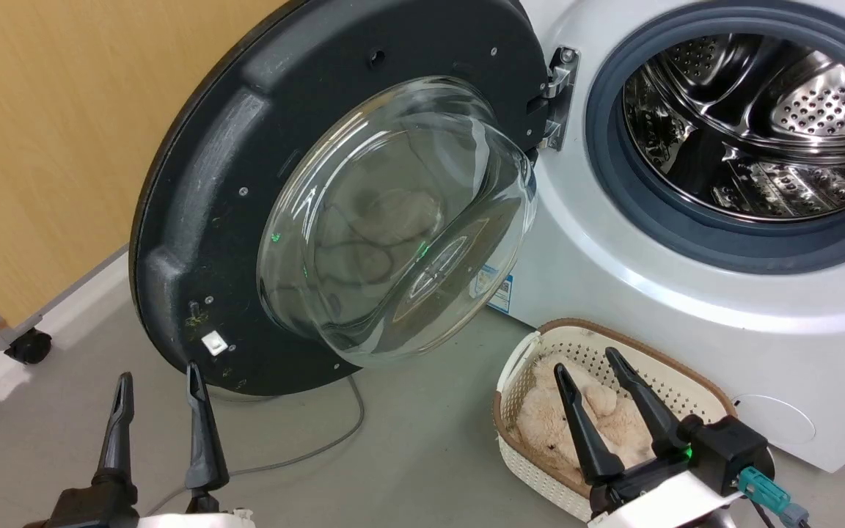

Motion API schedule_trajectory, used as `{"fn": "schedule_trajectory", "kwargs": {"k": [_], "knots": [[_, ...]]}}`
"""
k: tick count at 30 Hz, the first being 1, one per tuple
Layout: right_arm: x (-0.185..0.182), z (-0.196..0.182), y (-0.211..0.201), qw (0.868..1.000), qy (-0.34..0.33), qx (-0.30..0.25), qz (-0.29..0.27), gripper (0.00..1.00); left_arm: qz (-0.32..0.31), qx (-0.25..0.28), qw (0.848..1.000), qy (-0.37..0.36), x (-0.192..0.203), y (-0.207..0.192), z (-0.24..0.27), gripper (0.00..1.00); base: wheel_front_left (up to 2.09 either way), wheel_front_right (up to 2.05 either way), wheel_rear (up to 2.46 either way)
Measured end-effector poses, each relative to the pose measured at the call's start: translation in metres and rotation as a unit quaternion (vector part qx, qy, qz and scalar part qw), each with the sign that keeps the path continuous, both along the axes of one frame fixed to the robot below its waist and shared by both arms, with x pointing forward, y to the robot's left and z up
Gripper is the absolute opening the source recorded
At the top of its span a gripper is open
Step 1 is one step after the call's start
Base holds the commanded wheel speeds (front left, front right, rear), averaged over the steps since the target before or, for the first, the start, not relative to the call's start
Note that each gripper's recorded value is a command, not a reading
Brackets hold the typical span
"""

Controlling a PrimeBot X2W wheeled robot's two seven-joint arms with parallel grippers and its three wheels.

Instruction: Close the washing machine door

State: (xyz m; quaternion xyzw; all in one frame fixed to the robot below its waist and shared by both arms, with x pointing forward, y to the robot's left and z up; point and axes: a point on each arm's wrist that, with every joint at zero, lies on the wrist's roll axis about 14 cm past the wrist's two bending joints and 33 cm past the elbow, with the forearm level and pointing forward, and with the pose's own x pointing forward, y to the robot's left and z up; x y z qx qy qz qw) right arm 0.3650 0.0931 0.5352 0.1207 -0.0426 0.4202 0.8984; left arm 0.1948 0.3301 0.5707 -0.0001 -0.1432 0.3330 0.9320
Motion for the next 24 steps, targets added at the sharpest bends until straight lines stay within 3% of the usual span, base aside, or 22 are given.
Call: {"fn": "schedule_trajectory", "kwargs": {"k": [2, 3, 4, 8, 18, 24], "knots": [[0.000, 0.000, 0.000, 1.000, 0.000, 0.000, 0.000, 1.00, 0.000, -0.005, 1.000, 0.001, -0.001, 0.000, -0.002, 1.00, 0.00, 0.00, 0.00], [0.000, 0.000, 0.000, 1.000, 0.000, 0.000, 0.000, 1.00, 0.000, -0.008, 1.000, 0.000, -0.001, 0.000, -0.003, 0.24, 0.00, 0.00, 0.00], [0.000, 0.000, 0.000, 1.000, 0.000, 0.000, 0.000, 1.00, 0.000, -0.010, 1.000, -0.001, -0.001, 0.000, -0.003, 0.00, 0.00, 0.00, 0.00], [0.000, -0.001, 0.000, 1.000, 0.001, -0.001, 0.001, 1.00, 0.011, -0.010, 1.000, -0.015, -0.006, 0.007, 0.004, 0.00, 0.00, 0.00, 0.00], [0.008, -0.007, -0.007, 1.000, 0.004, -0.005, -0.009, 1.00, 0.025, 0.066, 0.995, -0.073, -0.017, 0.057, 0.064, 0.00, 0.00, 0.00, 0.00], [0.016, -0.011, -0.019, 1.000, 0.005, -0.008, -0.027, 1.00, 0.025, 0.036, 0.992, -0.114, -0.005, 0.115, 0.092, 0.00, 0.00, 0.00, 0.00]]}}
